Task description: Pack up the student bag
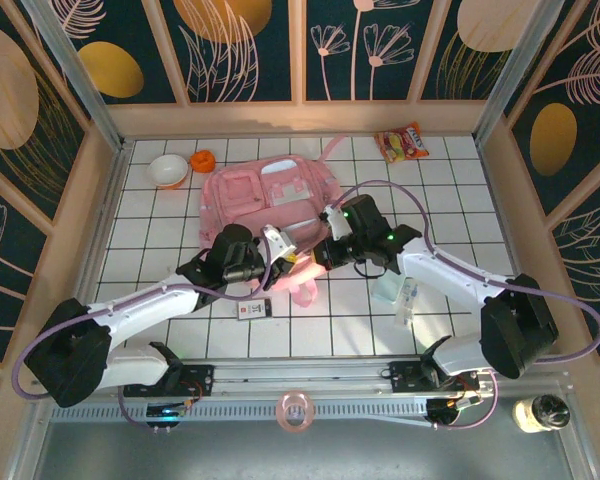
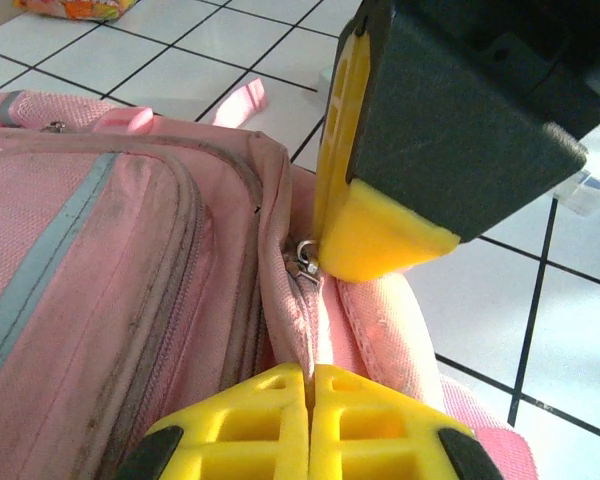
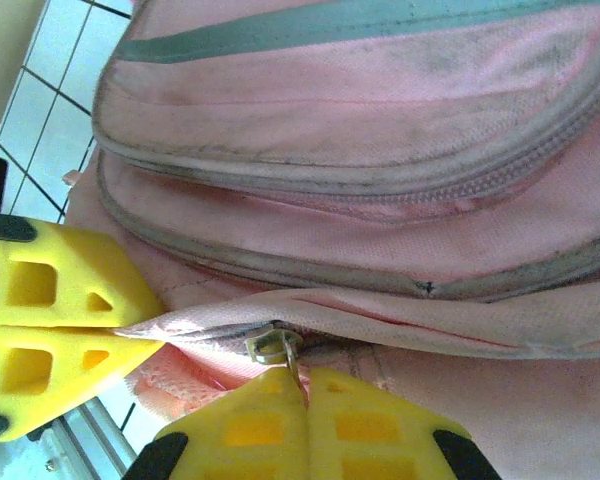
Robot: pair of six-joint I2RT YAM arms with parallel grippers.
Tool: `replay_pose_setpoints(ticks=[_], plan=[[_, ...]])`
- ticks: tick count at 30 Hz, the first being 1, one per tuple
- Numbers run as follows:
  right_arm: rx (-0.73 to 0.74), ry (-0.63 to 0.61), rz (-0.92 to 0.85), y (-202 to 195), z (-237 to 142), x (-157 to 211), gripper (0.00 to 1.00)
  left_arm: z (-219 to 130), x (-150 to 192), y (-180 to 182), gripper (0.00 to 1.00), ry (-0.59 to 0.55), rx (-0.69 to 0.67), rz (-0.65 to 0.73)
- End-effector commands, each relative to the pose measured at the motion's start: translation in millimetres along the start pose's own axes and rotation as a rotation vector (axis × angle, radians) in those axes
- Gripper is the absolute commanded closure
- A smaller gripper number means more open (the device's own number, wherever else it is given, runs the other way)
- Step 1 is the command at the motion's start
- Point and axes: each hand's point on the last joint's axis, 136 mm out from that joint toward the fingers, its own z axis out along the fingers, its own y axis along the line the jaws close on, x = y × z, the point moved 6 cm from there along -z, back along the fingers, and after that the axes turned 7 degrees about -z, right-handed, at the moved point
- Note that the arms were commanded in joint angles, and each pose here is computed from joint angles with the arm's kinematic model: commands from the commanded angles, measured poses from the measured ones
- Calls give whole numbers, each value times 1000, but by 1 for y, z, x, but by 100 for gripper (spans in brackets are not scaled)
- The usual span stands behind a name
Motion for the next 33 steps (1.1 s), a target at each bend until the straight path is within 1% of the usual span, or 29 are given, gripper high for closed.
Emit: replay_pose_setpoints(ticks=[1, 2, 5, 8, 11, 14, 16, 17, 19, 21, 23, 25, 26, 27, 29, 30, 32, 33], plan=[[159, -38, -74, -16, -5, 3, 100, -9, 10, -4, 100, 28, 22, -36], [51, -41, -122, 2, -1, 2, 100, -6, 6, -4, 100, 14, 34, -43], [-189, -59, -190, 44, 5, 2, 100, 2, -4, -5, 100, -25, 79, -53], [-317, -68, -194, 62, 10, 1, 100, 9, -11, -8, 100, -44, 130, -42], [-393, -77, -190, 70, 16, -2, 100, 8, -20, -13, 100, -87, 182, -31], [-335, -35, -175, 61, 28, 0, 100, 5, -25, -17, 100, -109, 204, -19], [-290, 4, -161, 53, 34, 5, 100, 4, -26, -16, 100, -116, 195, -17], [-262, 18, -150, 49, 35, 7, 100, 5, -25, -15, 100, -113, 183, -21], [-163, 55, -100, 30, 37, 12, 100, 6, -23, -7, 100, -86, 117, -27], [-68, 71, -19, 5, 32, 17, 100, 4, -17, -3, 100, -54, 63, -25], [1, 60, 64, -21, 20, 20, 100, 0, -9, 3, 100, -17, -1, -26], [12, 39, 92, -32, 9, 20, 100, -2, -1, 4, 100, 28, -21, -18], [-1, 35, 72, -30, 6, 19, 100, -3, 1, 4, 100, 37, -18, -18], [-30, 34, 28, -21, 4, 18, 100, -5, 0, 2, 94, 36, -12, -19], [-70, 35, -43, -6, 4, 18, 100, -7, -9, 2, 64, 11, -11, -23], [-92, 43, -68, 1, 5, 19, 100, -8, -15, 3, 55, -4, -25, -22], [-115, 49, -98, 7, 8, 24, 100, -10, -26, 7, 46, -32, -44, -10], [-127, 47, -110, 8, 9, 25, 100, -12, -31, 11, 40, -52, -52, -11]])
